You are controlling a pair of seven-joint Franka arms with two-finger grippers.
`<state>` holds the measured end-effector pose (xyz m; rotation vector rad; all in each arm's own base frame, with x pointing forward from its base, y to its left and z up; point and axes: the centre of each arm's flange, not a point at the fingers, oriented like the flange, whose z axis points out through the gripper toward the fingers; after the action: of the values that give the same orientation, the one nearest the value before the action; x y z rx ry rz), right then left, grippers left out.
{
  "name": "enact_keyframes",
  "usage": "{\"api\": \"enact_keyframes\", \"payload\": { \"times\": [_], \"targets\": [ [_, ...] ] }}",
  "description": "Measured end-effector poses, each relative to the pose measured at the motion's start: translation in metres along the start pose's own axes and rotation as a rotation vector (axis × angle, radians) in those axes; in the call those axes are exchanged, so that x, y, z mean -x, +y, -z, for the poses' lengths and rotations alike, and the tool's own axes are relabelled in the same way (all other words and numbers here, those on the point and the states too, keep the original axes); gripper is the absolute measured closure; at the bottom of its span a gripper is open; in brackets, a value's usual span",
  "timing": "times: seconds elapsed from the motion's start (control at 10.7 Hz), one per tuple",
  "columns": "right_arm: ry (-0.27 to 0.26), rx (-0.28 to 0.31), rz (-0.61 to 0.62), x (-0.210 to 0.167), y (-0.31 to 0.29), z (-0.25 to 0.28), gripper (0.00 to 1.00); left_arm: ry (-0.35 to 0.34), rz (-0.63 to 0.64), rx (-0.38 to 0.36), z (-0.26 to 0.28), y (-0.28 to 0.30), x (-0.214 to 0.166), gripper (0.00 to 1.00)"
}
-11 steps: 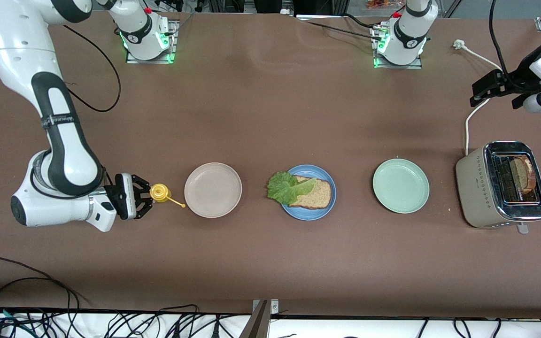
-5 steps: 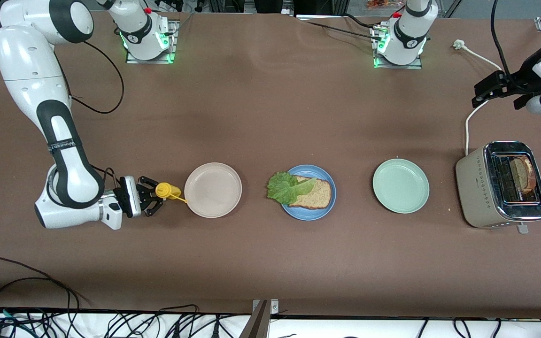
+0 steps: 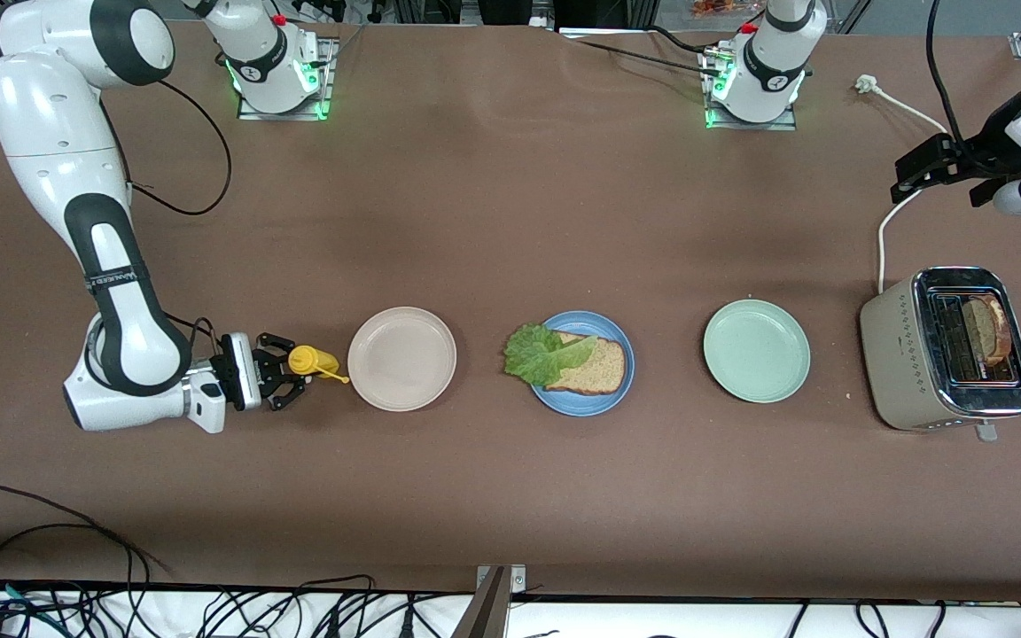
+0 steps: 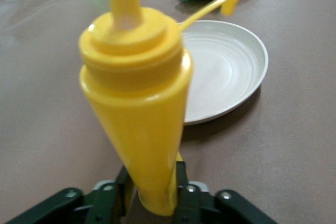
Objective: Make sandwich in blue plate with both arms
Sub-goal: 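Lower the mustard bottle onto the table with the right gripper, then open the right gripper and raise it away from the bottle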
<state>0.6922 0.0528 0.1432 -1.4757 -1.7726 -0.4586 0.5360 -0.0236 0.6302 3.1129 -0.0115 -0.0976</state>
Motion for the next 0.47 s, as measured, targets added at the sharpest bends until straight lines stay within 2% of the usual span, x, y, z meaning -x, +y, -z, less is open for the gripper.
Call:
{"api": "enact_keyframes", "payload": {
  "times": [0.38, 0.47],
  "targets": [
    [-0.028, 0.026, 0.0, 0.023, -0.006, 0.021, 0.08, 0.0, 0.0, 0.0, 0.0, 0.0, 0.0, 0.0],
    [-0.048, 0.042, -0.013, 0.032, -0.009, 0.034, 0.0, 0.0, 0.0, 0.0, 0.0, 0.0, 0.0, 0.0]
  ]
}}
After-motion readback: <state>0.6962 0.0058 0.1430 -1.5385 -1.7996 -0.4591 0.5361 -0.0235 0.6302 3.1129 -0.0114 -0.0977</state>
